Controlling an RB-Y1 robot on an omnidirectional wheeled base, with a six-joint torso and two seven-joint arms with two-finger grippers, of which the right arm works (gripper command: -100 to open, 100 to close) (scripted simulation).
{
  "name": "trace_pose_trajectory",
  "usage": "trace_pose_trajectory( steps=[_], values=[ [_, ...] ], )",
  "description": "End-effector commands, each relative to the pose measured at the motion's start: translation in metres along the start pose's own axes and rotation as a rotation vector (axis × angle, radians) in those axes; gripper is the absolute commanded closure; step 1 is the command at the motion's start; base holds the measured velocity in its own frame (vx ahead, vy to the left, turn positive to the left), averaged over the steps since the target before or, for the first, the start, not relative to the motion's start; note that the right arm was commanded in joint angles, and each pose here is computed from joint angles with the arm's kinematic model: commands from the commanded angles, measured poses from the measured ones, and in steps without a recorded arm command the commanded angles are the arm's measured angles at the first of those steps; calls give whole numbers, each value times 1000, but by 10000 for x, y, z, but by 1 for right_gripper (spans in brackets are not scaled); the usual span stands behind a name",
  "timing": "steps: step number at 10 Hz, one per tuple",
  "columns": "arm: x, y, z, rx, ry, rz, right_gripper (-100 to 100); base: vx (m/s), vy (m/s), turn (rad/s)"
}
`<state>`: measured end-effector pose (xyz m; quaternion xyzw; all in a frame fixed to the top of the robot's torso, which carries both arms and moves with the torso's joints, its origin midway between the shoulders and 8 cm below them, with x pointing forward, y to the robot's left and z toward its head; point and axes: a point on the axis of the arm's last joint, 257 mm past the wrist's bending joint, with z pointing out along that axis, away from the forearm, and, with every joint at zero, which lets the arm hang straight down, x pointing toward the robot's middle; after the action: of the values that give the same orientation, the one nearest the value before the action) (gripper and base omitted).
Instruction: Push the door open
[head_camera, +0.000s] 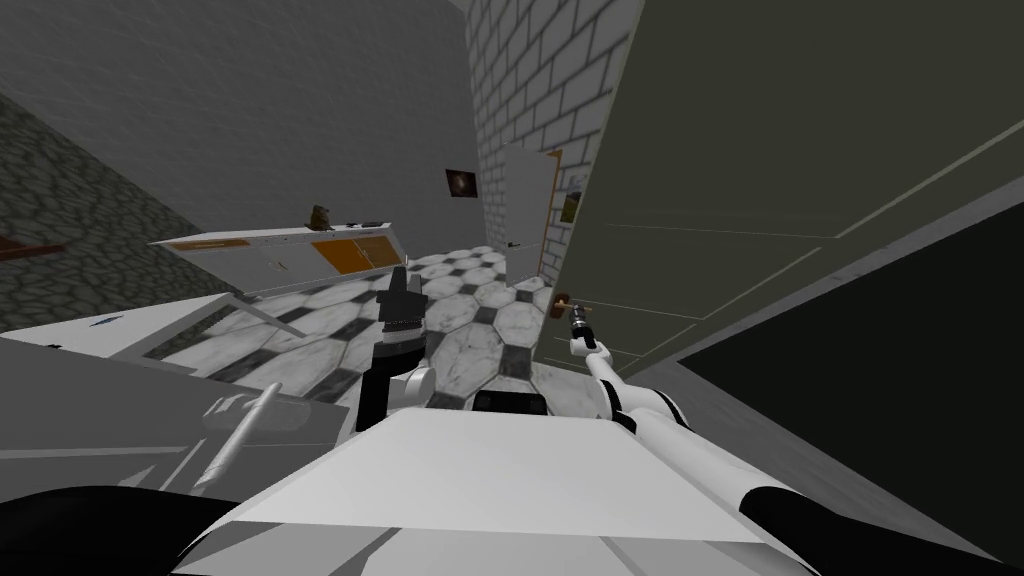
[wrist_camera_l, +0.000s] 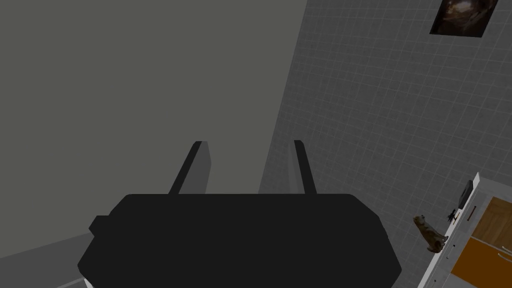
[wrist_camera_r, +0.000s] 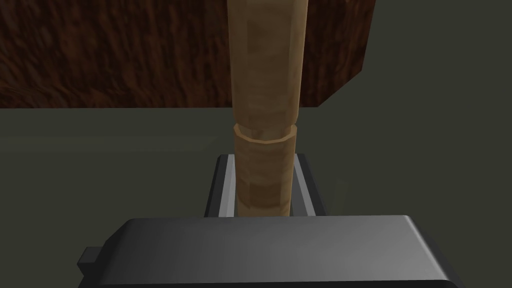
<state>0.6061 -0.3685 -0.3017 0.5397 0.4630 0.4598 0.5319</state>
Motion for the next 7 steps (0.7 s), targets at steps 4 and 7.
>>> trace_pose_trajectory(
  steps=[4,7],
  values=[
    [-275,68,-8,-7,-44,-4,100,106,52,-33],
    [-415,73,-23,-8,-70,-4,100,113,75,-44]
  ],
)
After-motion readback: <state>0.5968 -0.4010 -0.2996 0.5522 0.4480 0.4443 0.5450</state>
